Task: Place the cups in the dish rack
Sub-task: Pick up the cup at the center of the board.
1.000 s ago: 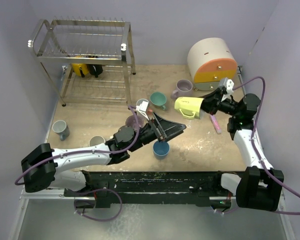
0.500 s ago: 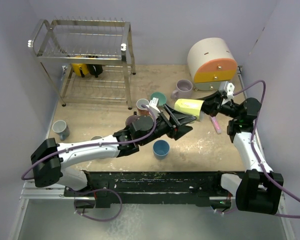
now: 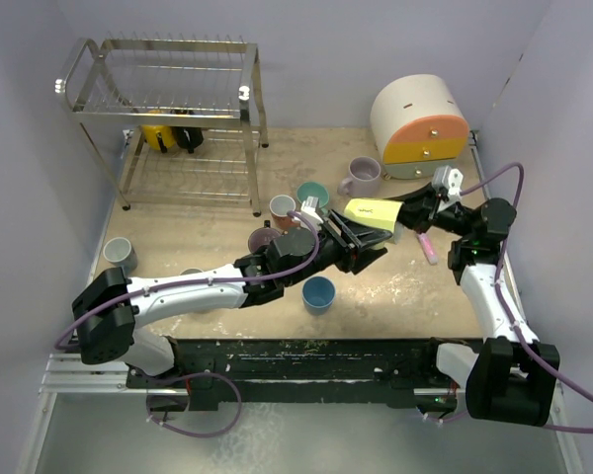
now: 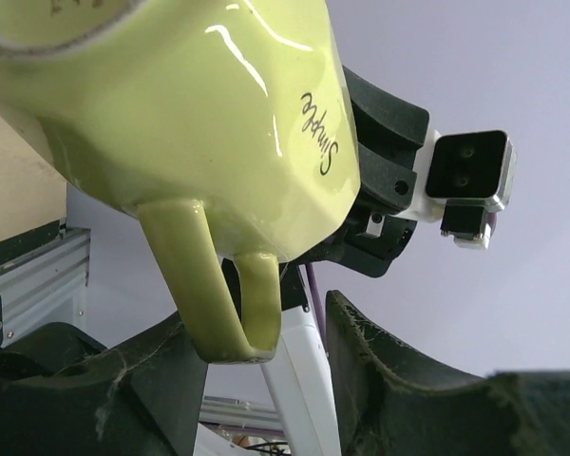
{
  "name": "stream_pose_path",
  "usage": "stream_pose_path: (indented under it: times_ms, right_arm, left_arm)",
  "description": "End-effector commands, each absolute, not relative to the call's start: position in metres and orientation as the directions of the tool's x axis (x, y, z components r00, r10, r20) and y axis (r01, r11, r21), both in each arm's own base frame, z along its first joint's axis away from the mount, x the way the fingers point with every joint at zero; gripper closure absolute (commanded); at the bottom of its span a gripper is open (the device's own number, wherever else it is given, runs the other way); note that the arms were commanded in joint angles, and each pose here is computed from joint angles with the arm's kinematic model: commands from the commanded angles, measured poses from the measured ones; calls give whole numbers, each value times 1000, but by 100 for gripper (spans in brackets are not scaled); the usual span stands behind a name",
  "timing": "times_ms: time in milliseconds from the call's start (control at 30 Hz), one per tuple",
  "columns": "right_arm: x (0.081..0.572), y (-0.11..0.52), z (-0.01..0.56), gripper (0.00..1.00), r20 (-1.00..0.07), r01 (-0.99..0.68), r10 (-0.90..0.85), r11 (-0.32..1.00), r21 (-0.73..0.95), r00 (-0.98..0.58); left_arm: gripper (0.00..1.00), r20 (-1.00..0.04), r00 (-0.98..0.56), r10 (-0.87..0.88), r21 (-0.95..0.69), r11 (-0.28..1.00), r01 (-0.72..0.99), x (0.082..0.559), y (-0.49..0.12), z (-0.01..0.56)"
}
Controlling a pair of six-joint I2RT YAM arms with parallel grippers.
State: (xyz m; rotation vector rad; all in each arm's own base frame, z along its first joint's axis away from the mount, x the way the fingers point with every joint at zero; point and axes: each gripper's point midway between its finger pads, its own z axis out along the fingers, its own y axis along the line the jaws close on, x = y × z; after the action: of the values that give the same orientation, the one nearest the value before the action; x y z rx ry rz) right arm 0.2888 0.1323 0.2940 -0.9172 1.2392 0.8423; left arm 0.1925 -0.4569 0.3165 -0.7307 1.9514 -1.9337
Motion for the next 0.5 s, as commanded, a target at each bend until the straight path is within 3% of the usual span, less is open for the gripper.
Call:
stream_pose_path:
  times_ms: [0, 467]
  right_arm:
    - [279, 135, 320, 100, -962, -887, 21, 392, -244, 273]
    - [274, 136, 320, 100, -956, -888, 17, 376, -264, 292]
  left_arm:
    - [47, 217, -782, -585, -976, -101, -195, 203, -452, 336]
    - [54, 274, -769, -577, -962, -154, -228, 216, -451, 331]
